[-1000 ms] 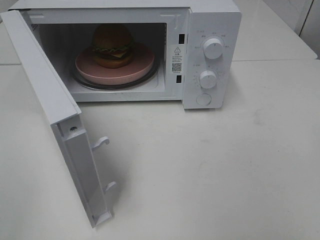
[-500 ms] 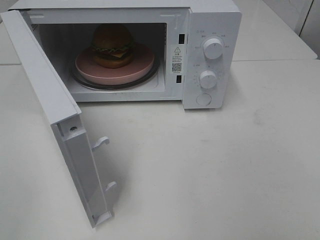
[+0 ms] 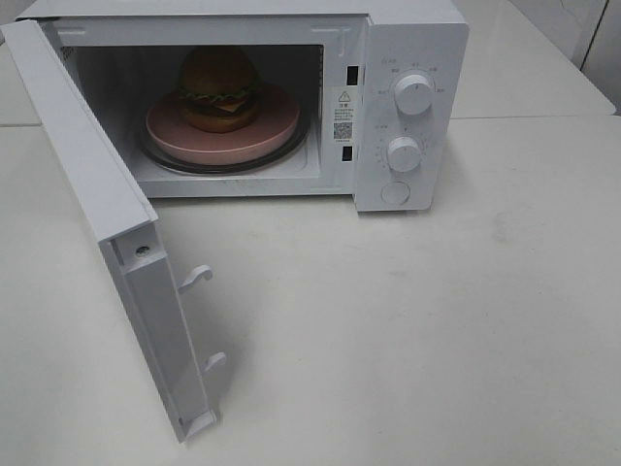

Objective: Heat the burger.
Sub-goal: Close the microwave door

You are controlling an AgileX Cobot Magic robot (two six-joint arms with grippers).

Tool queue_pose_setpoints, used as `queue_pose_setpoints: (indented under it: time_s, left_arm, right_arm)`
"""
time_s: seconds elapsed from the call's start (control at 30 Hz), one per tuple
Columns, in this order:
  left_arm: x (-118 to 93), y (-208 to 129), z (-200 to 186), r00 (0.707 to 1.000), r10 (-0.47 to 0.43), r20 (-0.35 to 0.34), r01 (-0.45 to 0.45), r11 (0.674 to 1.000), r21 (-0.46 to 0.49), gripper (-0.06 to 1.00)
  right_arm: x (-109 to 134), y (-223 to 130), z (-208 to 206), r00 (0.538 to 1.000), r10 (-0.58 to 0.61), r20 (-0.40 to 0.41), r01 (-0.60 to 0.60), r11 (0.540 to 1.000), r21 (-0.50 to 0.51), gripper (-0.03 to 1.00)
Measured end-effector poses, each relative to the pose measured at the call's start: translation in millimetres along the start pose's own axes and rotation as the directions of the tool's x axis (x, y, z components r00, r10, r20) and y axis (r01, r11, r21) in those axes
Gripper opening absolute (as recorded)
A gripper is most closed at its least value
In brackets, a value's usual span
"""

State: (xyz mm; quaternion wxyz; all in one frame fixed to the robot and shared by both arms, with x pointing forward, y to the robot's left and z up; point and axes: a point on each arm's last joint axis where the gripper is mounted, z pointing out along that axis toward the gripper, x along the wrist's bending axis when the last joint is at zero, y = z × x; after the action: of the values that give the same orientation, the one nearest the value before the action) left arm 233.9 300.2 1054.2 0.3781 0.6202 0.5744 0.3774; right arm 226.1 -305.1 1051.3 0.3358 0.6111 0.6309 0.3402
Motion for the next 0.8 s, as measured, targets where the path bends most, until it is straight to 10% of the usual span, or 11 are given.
queue_pose_setpoints:
  time_s: [0.8]
  left_arm:
    - [0.0, 0.0, 0.0, 1.000, 0.000, 0.000, 0.000, 1.000, 0.000, 0.97]
  right_arm:
    - [4.3, -2.0, 4.3, 1.000, 0.028, -0.012, -0.028, 0.999, -0.024, 0.76]
